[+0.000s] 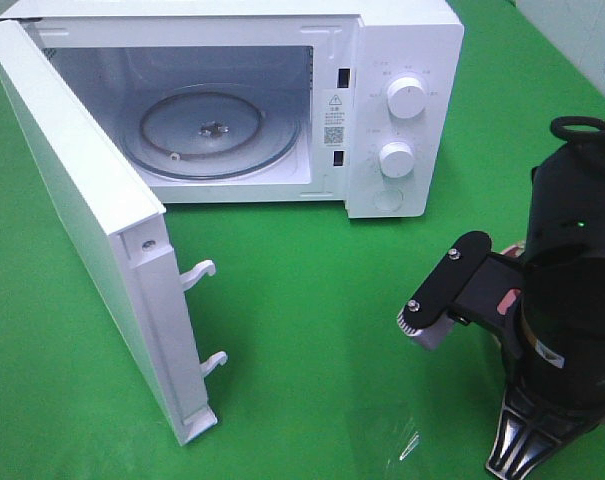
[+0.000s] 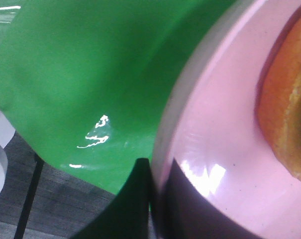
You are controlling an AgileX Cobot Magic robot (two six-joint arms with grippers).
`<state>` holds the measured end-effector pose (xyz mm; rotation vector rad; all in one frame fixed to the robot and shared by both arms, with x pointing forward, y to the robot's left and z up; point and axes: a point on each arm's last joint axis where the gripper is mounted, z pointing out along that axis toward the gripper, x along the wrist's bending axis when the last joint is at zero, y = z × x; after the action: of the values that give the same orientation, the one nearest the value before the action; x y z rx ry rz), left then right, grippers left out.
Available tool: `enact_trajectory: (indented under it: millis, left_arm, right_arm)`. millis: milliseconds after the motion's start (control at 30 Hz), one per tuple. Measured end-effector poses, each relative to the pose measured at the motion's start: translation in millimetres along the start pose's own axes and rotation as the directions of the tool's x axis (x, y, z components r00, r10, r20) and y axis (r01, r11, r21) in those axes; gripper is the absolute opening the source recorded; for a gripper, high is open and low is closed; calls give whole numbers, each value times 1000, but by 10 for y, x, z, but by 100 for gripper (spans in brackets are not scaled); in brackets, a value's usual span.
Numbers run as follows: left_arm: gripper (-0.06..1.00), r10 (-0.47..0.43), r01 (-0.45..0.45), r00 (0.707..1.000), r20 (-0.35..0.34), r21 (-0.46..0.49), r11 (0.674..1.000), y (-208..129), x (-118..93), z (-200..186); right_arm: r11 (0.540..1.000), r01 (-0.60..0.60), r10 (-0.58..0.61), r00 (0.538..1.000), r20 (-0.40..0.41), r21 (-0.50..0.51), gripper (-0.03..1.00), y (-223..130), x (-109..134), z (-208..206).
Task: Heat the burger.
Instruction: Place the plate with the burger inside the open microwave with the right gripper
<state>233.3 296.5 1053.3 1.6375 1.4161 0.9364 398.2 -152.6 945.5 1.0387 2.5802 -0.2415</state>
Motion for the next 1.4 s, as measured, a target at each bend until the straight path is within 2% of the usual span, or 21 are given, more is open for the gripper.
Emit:
enact_trajectory:
  millis: [200, 300, 400, 533, 667, 967, 1100, 1200, 1333, 1367, 1400]
  left_arm:
    - [99, 0, 0, 1000, 0, 0, 1000, 0, 0, 0]
    - [99, 0, 0, 1000, 0, 0, 1000, 0, 0, 0]
    - [99, 0, 0, 1000, 0, 0, 1000, 0, 0, 0]
    - [99, 0, 0, 1000, 0, 0, 1000, 0, 0, 0]
    - [99, 0, 0, 1000, 0, 0, 1000, 0, 0, 0]
    - [99, 0, 0, 1000, 0, 0, 1000, 0, 0, 0]
    - [99, 0, 0, 1000, 0, 0, 1000, 0, 0, 0]
    - [99, 0, 0, 1000, 0, 0, 1000, 0, 0, 0]
    - [99, 0, 0, 1000, 0, 0, 1000, 0, 0, 0]
    - [99, 0, 0, 1000, 0, 0, 1000, 0, 0, 0]
    - [99, 0, 0, 1000, 0, 0, 1000, 0, 0, 0]
  right_arm:
    - [997, 60, -59, 998, 30, -43, 4, 37, -25, -5]
    - [989, 139, -137, 990, 38, -60, 5, 47, 38, -33]
    - [985, 157, -155, 987, 40, -64, 5, 48, 62, -43]
    - [964, 245, -236, 967, 92, -100, 5, 73, 132, -89]
    - [953, 281, -266, 956, 128, -117, 5, 95, 122, -100]
    - [933, 317, -292, 944, 155, -171, 5, 152, 118, -110]
    - [888, 387, -341, 917, 209, -248, 5, 241, 112, -133]
    - [873, 412, -359, 906, 226, -262, 5, 261, 110, -140]
    - [836, 477, -420, 874, 243, -271, 5, 277, 124, -140]
    - [810, 518, -460, 852, 250, -275, 5, 282, 138, -135]
    - [810, 518, -460, 852, 250, -275, 5, 282, 138, -135]
